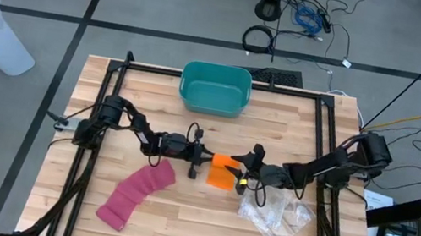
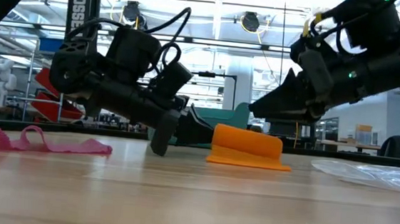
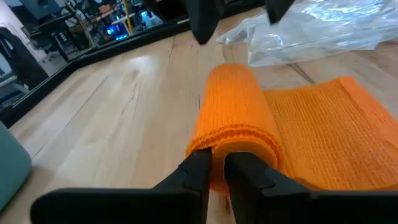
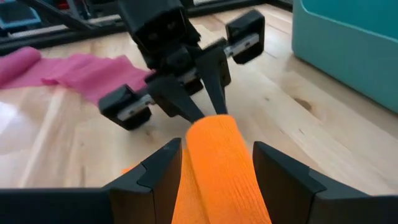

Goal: Roll bandage
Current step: Roll the orange bandage

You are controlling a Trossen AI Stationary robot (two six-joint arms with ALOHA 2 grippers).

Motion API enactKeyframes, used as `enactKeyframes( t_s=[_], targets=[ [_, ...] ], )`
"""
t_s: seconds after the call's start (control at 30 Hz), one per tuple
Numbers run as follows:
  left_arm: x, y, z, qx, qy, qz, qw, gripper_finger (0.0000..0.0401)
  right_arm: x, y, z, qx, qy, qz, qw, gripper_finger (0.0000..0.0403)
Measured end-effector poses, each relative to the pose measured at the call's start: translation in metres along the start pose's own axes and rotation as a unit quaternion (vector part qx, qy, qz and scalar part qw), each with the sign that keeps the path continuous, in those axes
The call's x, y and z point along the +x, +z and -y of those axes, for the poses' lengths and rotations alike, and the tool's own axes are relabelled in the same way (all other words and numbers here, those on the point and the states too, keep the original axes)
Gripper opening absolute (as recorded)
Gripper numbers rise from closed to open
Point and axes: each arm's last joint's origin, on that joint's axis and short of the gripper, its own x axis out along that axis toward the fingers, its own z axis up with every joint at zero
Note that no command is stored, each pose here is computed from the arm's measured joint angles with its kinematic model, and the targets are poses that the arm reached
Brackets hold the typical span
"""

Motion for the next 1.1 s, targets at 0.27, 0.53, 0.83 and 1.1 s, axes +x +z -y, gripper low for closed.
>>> enactKeyframes(
  t_s=[0.27,0.53,0.83,1.1],
  targets=[
    [0.005,0.000,0.000,-0.025,0.002,-0.018,1.000,0.0127,0.005,-0.002,0.005,0.001,0.010,-0.013,1.000,0.0183],
    [0.002,0.006,-0.002,-0.007,0.000,-0.032,0.999,0.0160,0.005,0.001,0.007,-0.007,0.006,-0.006,1.000,0.0183],
    [0.002,0.005,-0.003,-0.005,-0.003,-0.044,0.999,0.0160,0.007,0.002,0.011,-0.005,-0.001,-0.009,1.000,0.0183],
    [0.002,0.006,0.000,0.003,-0.003,-0.042,0.999,0.0159,0.007,0.002,0.011,-0.003,0.000,-0.009,1.000,0.0183]
  ],
)
